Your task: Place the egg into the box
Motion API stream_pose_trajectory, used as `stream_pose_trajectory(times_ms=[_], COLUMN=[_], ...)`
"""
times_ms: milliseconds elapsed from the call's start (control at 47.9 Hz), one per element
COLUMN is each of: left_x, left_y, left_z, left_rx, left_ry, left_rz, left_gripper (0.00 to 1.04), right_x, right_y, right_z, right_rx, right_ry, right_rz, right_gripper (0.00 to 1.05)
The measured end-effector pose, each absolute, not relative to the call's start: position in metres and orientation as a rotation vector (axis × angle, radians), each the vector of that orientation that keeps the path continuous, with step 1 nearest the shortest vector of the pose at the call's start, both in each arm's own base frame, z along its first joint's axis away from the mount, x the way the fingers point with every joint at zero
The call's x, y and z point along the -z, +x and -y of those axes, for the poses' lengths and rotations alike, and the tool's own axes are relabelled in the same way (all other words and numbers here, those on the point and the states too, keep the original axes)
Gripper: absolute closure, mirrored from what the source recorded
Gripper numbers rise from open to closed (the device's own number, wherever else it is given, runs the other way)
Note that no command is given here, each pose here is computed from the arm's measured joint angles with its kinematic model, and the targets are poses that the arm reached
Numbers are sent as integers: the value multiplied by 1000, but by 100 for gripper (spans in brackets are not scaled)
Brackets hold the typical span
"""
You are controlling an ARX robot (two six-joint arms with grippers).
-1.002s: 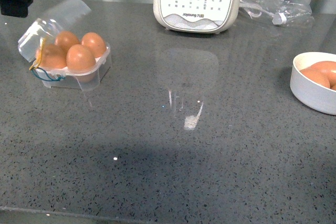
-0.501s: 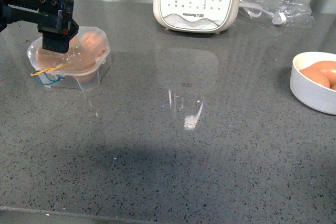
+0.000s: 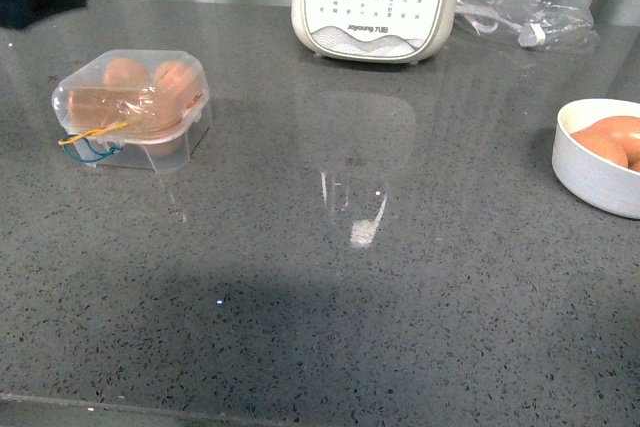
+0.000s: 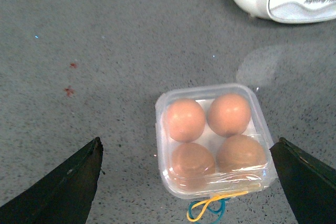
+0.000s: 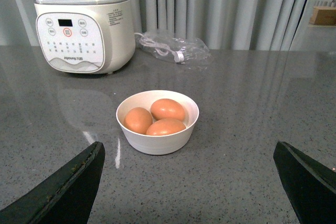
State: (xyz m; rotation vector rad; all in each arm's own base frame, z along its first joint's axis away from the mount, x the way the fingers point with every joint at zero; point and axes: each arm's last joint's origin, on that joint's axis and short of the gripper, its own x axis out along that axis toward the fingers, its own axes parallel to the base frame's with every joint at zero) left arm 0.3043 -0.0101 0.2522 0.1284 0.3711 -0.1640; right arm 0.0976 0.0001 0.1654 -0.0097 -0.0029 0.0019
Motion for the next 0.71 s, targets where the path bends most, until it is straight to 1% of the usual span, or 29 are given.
stream_pose_trajectory(times_ms=[167,292,439,606,710], left_x=[-288,-303,-305,-299,-295], left_y=[272,248,225,194,174], left_z=[-25,-48,-64,-79,-83], left_rx=[152,141,120,124,96], left_ry=[87,76,94,102,107], left_rz=[-307,-285,-285,-311,-322], left_gripper=[7,7,7,7,7], right_x=[-165,-165,-165,-165,-165], right_y=[98,98,98,98,98], right_z=[0,0,0,0,0], right_rx=[-2,-2,-2,-2,-2], right_ry=[-10,-10,-10,-10,-10], right_rz=[3,3,3,3,3], right_gripper=[7,7,7,7,7])
